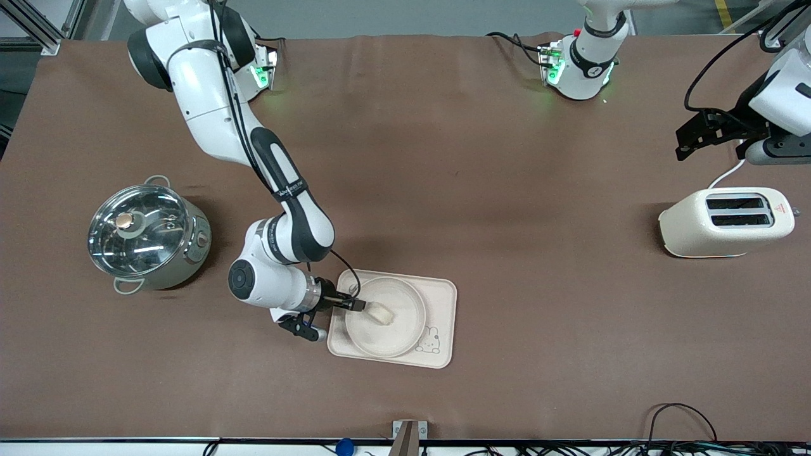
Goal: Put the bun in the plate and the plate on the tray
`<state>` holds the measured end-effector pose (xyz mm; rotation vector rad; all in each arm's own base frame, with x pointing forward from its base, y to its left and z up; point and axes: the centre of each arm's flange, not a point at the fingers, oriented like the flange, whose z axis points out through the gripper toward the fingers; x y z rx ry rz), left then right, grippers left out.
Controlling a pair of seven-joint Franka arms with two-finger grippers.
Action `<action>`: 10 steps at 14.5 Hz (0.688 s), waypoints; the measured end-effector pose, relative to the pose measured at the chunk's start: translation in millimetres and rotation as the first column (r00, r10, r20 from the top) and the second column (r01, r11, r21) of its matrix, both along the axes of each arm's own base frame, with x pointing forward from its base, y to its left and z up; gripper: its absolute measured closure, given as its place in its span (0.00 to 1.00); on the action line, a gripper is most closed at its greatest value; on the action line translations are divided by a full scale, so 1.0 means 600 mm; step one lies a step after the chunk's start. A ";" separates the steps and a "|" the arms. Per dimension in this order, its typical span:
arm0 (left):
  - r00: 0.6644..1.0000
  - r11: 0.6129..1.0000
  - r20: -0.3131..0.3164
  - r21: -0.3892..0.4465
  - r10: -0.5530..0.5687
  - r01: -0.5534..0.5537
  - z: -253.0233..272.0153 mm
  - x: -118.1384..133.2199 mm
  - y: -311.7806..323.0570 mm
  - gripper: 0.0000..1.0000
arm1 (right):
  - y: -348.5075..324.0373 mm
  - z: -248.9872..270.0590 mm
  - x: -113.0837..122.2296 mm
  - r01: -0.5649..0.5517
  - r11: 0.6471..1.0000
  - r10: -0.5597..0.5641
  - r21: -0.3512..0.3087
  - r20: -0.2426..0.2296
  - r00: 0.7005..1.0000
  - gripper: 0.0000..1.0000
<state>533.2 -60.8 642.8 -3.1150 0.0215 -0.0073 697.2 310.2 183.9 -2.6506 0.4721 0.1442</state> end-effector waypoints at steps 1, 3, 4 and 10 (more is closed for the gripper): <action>1.000 1.000 0.000 0.000 0.000 0.000 0.000 0.000 0.000 0.00 | -0.002 0.006 0.001 0.000 1.000 0.000 0.002 -0.003 1.000 0.12; 1.000 1.000 -0.001 0.000 0.000 0.000 0.000 0.000 0.000 0.00 | -0.010 0.020 0.005 0.005 1.000 -0.005 0.005 -0.001 1.000 0.00; 1.000 1.000 -0.001 0.000 0.000 0.000 0.000 0.000 0.000 0.00 | -0.013 0.028 0.005 0.005 1.000 -0.005 0.008 -0.003 1.000 0.00; 1.000 1.000 -0.001 0.000 0.000 0.000 0.000 0.000 0.000 0.00 | -0.070 0.098 0.011 0.024 0.999 -0.023 0.024 -0.035 0.999 0.00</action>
